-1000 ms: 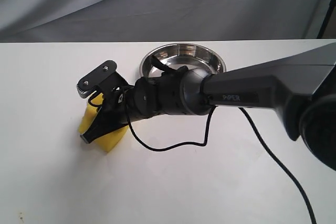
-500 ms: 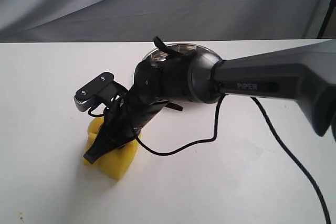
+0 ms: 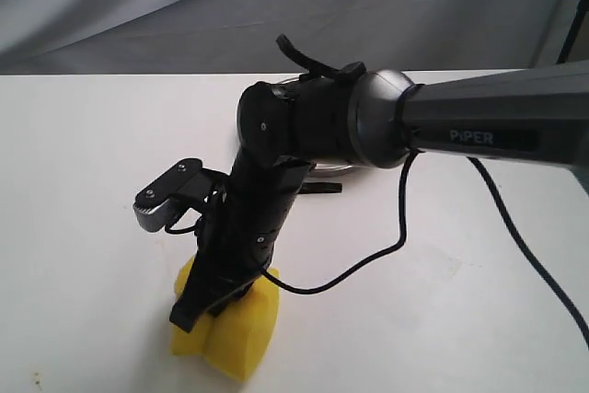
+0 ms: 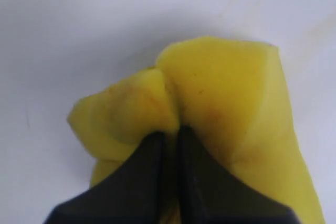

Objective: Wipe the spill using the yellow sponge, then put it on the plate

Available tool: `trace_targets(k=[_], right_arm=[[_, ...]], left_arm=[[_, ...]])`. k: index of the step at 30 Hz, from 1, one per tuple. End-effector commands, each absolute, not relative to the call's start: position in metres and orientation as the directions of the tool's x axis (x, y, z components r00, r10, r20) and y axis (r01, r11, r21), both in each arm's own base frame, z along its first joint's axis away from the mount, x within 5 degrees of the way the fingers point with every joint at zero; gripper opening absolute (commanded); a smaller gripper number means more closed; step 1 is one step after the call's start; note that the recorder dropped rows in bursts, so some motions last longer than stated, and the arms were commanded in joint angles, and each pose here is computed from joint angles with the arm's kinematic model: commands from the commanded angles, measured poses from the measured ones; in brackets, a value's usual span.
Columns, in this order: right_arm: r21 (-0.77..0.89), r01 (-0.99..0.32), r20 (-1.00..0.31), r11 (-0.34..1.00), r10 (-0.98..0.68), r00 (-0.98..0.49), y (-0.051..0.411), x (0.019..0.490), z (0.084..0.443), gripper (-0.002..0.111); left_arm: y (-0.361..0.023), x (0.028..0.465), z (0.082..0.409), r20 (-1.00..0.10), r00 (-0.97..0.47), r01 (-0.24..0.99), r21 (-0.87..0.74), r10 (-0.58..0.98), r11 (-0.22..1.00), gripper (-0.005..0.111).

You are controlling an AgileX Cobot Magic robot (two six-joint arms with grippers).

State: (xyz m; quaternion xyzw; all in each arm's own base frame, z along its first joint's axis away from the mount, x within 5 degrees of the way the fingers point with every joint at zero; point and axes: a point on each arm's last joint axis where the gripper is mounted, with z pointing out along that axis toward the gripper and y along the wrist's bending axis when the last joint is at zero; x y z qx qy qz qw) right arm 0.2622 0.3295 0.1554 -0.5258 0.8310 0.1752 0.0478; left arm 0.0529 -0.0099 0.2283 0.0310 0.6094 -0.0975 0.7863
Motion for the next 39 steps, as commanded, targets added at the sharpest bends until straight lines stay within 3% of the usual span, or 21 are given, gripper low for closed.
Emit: trace_targets(k=[1,6,11,16,26,34,39], right_arm=[[0.209,-0.9,-0.353,0.384,-0.829,-0.435,0.348,0.263,0.13,0.0],[0.094,-0.921,-0.515,0.377,-0.773,-0.369,0.374,0.265,0.106,0.0],[-0.026,-0.881,-0.679,0.472,-0.656,-0.331,0.386,0.281,0.109,0.0],[-0.07,-0.829,-0.732,0.554,-0.593,-0.335,0.371,0.309,0.115,0.0],[0.143,-0.826,-0.447,0.546,-0.709,-0.546,0.304,0.334,0.099,0.0],[0.348,-0.868,-0.133,0.355,-0.897,-0.421,0.293,0.291,0.103,0.0],[0.477,-0.853,-0.15,0.214,-0.936,-0.319,0.316,0.258,0.109,0.0]], left_arm=[[-0.01,0.052,0.23,-0.961,0.249,0.198,-0.072,-0.121,0.978,0.0],[-0.01,0.052,0.23,-0.961,0.248,0.198,-0.075,-0.124,0.977,0.0],[-0.01,0.052,0.23,-0.961,0.248,0.198,-0.075,-0.124,0.977,0.0],[-0.01,0.052,0.23,-0.961,0.248,0.198,-0.073,-0.122,0.977,0.0],[-0.01,0.052,0.23,-0.961,0.248,0.198,-0.073,-0.122,0.977,0.0],[-0.01,0.052,0.23,-0.961,0.248,0.199,-0.075,-0.124,0.977,0.0],[-0.01,0.052,0.23,-0.961,0.248,0.199,-0.075,-0.124,0.977,0.0]])
